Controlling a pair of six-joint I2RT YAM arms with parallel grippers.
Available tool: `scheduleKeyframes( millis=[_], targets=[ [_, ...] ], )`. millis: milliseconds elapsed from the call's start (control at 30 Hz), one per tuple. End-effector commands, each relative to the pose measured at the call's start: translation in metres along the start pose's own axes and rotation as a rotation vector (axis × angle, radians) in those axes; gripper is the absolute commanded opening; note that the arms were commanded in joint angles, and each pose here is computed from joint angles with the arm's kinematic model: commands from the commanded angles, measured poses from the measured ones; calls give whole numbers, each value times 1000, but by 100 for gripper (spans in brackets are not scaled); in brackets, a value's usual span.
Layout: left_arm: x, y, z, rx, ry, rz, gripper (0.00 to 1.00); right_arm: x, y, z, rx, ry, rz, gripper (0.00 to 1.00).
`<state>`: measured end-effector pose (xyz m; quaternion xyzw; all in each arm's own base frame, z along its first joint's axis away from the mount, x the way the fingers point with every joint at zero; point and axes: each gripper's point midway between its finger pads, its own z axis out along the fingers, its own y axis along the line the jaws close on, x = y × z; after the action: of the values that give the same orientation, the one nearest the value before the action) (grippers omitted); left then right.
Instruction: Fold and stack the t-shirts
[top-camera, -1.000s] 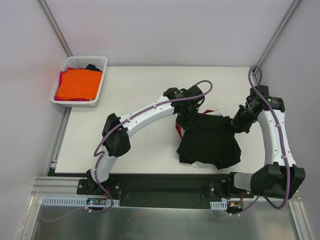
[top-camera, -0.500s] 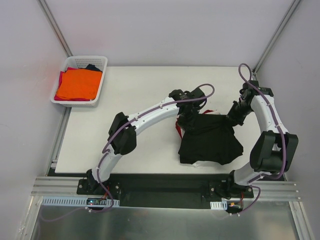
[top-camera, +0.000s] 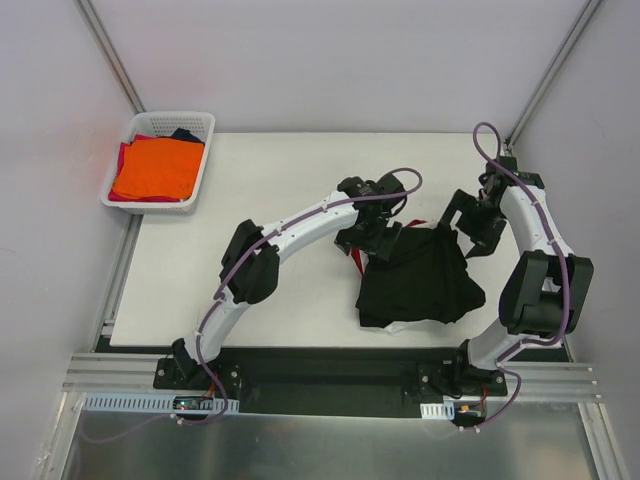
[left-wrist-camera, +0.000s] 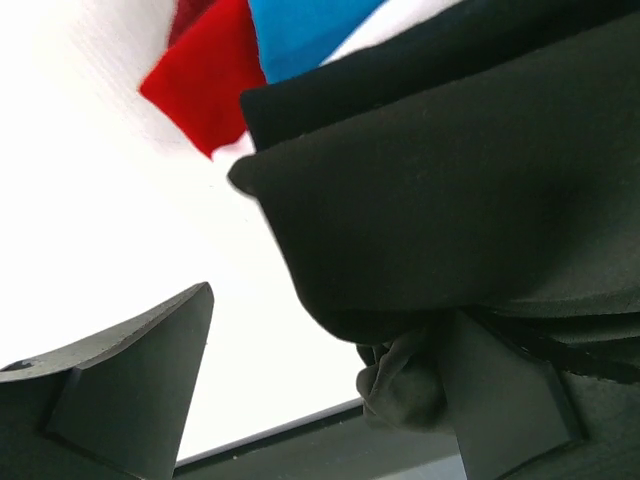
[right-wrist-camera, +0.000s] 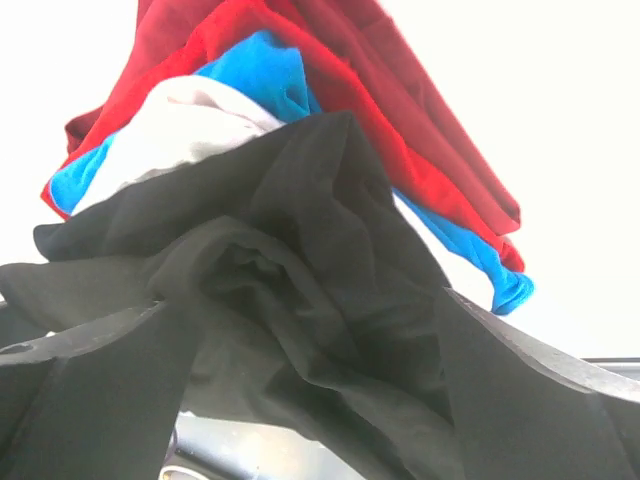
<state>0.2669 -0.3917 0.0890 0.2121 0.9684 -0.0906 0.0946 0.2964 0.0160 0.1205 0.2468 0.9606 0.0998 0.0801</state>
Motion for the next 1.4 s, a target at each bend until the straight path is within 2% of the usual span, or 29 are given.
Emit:
scheduleKeyframes(
  millis=[0, 33, 167, 400, 433, 533, 567, 667, 833, 900, 933, 967, 1000, 1033, 1067, 1167, 1200, 1267, 1300, 1367],
  targets=[
    [-6, 30, -24, -139, -75, 22, 87, -37, 8, -41, -21, -216, -24, 97],
    [-10, 36, -32, -165, -104, 21, 87, -38, 12, -55, -47, -255, -28, 97],
    [-17, 53, -66, -201, -184, -12, 86, -26, 23, -81, -101, -252, -19, 97],
    [-23, 45, -131, -97, -304, -37, 88, 2, 40, -97, -239, -247, -36, 99],
    [-22, 45, -136, -88, -307, -37, 88, 5, 42, -96, -252, -239, -43, 96],
    [-12, 51, -142, -68, -279, -47, 87, 17, 44, -85, -274, -181, -57, 78],
    [-7, 54, -142, -76, -266, -49, 87, 22, 43, -79, -274, -161, -56, 66],
    [7, 62, -140, -92, -225, -39, 87, 28, 50, -78, -299, -139, -82, 52],
    [17, 64, -139, -84, -187, -48, 87, 30, 68, -81, -333, -124, -140, 52],
    [17, 67, -139, -103, -190, -49, 86, 35, 81, -81, -376, -99, -161, 44],
    [16, 70, -140, -116, -194, -52, 87, 34, 85, -83, -390, -96, -163, 38],
    [17, 76, -139, -136, -188, -59, 87, 38, 91, -77, -392, -60, -174, 18],
    [17, 82, -137, -155, -186, -73, 87, 44, 97, -74, -390, -39, -199, 7],
    [16, 92, -134, -171, -179, -100, 86, 47, 98, -68, -377, -22, -208, 1],
    [19, 99, -131, -187, -159, -117, 86, 49, 99, -60, -366, -5, -215, 1],
    [19, 118, -123, -211, -129, -188, 75, 57, 107, -45, -355, 39, -237, 1],
    [19, 122, -123, -210, -121, -213, 57, 60, 111, -36, -343, 70, -250, 1],
    [19, 129, -121, -198, -105, -255, 41, 64, 117, -33, -332, 95, -276, 1],
    [20, 131, -121, -195, -101, -274, 37, 69, 120, -29, -319, 106, -301, 1],
    [22, 132, -120, -188, -94, -293, 36, 73, 123, -31, -317, 112, -315, 1]
  ],
)
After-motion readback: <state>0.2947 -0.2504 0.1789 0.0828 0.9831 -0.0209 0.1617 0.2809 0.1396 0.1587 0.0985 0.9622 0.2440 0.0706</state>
